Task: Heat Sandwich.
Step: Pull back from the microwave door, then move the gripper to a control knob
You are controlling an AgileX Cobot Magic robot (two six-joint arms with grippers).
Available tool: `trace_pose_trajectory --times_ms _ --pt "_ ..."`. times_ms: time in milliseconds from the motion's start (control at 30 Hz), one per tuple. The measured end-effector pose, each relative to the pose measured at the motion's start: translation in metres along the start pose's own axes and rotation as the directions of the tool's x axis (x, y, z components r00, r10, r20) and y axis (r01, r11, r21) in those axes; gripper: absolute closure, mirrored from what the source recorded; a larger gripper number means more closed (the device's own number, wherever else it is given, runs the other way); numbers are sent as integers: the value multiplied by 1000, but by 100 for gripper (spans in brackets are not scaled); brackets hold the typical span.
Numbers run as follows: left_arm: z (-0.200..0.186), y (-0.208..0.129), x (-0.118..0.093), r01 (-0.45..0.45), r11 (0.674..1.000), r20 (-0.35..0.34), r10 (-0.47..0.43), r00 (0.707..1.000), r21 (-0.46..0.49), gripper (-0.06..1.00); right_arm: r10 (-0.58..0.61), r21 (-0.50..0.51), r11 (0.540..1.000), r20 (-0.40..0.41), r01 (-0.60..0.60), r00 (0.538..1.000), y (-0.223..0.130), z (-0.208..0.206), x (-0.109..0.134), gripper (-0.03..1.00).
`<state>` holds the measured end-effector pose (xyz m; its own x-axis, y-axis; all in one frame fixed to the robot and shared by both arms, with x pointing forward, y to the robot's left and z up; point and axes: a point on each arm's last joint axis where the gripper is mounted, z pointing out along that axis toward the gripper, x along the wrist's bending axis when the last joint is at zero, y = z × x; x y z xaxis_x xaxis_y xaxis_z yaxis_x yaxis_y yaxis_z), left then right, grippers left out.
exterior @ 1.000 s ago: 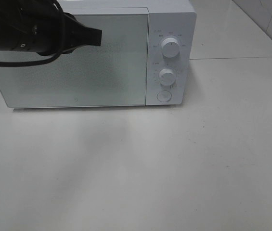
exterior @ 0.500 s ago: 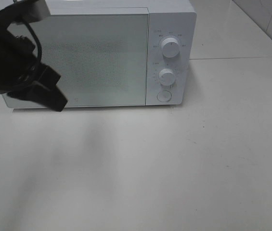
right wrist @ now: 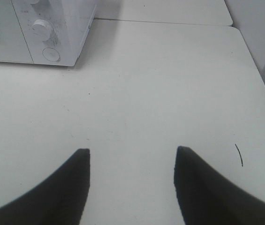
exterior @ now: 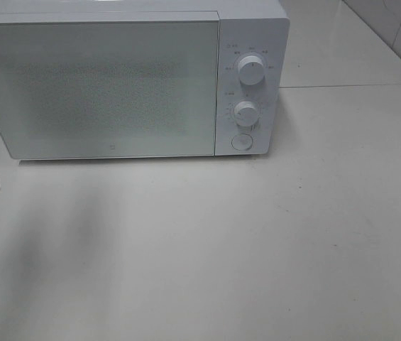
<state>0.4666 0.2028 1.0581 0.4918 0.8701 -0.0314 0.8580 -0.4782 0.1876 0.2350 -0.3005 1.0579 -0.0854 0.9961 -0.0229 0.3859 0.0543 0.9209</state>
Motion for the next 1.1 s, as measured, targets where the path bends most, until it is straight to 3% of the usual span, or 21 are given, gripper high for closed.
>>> trace_pose_trajectory --times_ms 133,167,367,500,567,667,733,867,1100 --pt "-19 -14 26 129 991 -22 -130 991 -45 15 0 0 1000 0 0 1000 0 0 0 43" --pt "-29 -23 37 194 978 -25 -196 980 -81 15 0 0 1000 0 0 1000 0 0 0 43" --pt "-52 -55 50 312 935 -35 -322 946 -169 15 0 0 1000 0 0 1000 0 0 0 43" --pt "-56 -103 43 392 892 -52 -413 909 -223 15 0 0 1000 0 0 1000 0 0 0 43" --pt "-55 -110 41 403 885 -53 -425 903 -235 15 0 0 1000 0 0 1000 0 0 0 43" --pt "-55 -145 23 427 849 -54 -465 884 -311 15 0 0 1000 0 0 1000 0 0 0 43" --pt "-54 -151 19 433 842 -52 -472 880 -324 15 0 0 1000 0 0 1000 0 0 0 43" --pt "-52 -181 1 430 797 -44 -492 869 -425 15 0 0 1000 0 0 1000 0 0 0 43" --pt "-45 -204 -11 419 760 -42 -503 863 -497 15 0 0 1000 0 0 1000 0 0 0 43"
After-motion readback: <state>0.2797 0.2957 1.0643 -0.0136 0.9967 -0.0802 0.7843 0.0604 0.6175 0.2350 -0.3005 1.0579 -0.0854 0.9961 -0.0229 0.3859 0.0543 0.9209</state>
